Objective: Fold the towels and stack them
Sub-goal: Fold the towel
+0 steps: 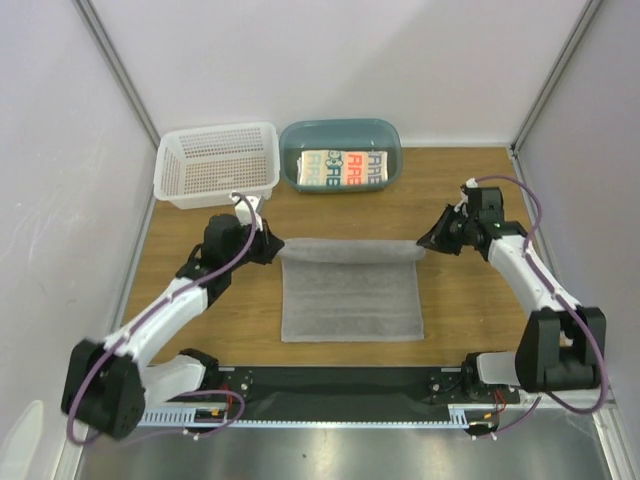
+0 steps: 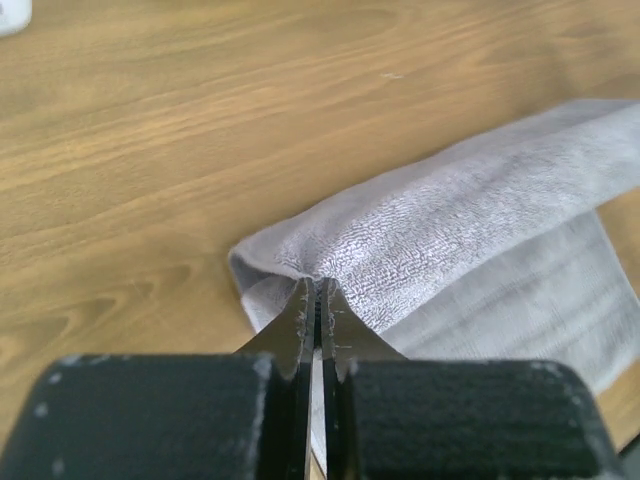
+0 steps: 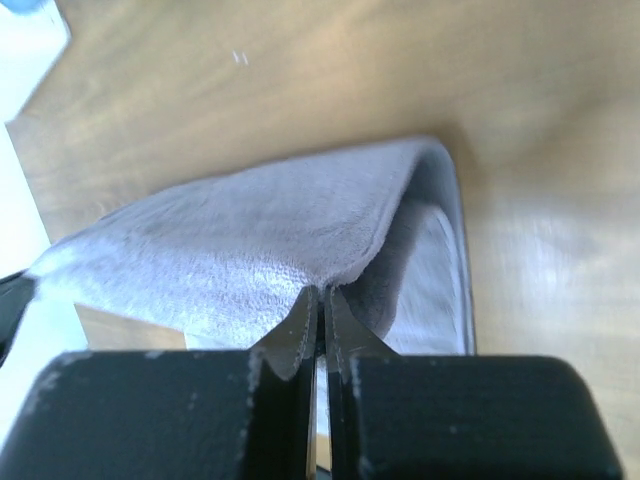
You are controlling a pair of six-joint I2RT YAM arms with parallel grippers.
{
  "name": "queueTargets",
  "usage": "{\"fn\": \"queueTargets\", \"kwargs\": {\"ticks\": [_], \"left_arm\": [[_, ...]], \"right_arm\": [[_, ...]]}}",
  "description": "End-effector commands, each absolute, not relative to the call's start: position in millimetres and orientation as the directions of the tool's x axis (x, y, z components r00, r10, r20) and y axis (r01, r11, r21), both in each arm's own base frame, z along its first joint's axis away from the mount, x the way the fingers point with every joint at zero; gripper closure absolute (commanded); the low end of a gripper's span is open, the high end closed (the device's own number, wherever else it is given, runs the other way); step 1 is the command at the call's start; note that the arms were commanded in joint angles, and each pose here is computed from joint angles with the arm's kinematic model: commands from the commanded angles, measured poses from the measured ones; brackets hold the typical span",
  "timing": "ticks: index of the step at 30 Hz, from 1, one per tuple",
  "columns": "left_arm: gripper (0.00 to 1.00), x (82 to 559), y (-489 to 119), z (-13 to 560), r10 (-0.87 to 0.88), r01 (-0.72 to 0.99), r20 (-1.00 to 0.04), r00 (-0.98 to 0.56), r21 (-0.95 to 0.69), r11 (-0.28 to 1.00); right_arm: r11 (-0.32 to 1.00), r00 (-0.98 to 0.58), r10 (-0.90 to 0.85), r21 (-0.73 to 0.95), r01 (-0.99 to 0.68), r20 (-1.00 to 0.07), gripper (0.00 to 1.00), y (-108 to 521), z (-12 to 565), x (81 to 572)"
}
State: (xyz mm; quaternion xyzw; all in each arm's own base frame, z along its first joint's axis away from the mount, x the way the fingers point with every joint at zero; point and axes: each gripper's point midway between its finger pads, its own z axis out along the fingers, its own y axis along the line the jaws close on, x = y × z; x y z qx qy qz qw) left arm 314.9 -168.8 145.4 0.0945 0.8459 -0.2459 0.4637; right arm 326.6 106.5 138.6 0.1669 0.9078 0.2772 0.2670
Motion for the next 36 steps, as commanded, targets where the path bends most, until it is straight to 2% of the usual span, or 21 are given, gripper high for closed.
{"fn": "queueTargets", "kwargs": {"ticks": [1,3,6,9,12,18,24,36], "left_arm": [[1.0,294.6,-165.7,176.9,-0.009,0.474,-0.926,-0.378,-0.202,0.857],[1.0,279.4,-165.0,179.2,-0.003,0.484,-0.935,-0.355,-0.186,0.855],[1.0,259.8,-165.1,157.2,0.02,0.464,-0.895,-0.445,-0.211,0.861],[0.99,241.7,-162.5,126.1,0.017,0.395,-0.811,-0.585,-0.266,0.879],[1.0,226.1,-159.1,101.8,0.015,0.34,-0.751,-0.66,-0.28,0.898],[1.0,190.8,-168.0,92.8,0.05,0.391,-0.73,-0.682,-0.307,0.868],[1.0,179.4,-167.9,101.0,-0.006,0.366,-0.728,-0.686,-0.353,0.861],[1.0,160.0,-170.7,84.2,0.064,0.338,-0.663,-0.746,-0.294,0.894]], "right_arm": [[0.797,-0.793,0.455,0.582,0.16,-0.405,1.0,100.3,145.8,293.5],[0.8,-0.8,0.464,0.569,0.193,-0.381,1.0,97.2,136.2,276.2],[0.788,-0.8,0.488,0.569,0.233,-0.349,1.0,96.0,129.4,250.2],[0.752,-0.797,0.522,0.604,0.262,-0.303,1.0,102.2,126.0,232.5],[0.741,-0.812,0.524,0.607,0.286,-0.258,1.0,107.2,114.5,211.7],[0.76,-0.825,0.518,0.565,0.321,-0.228,1.0,101.8,102.2,178.9],[0.758,-0.84,0.511,0.556,0.341,-0.182,1.0,103.4,94.6,163.6],[0.766,-0.849,0.506,0.531,0.362,-0.151,1.0,100.3,83.4,141.6]]}}
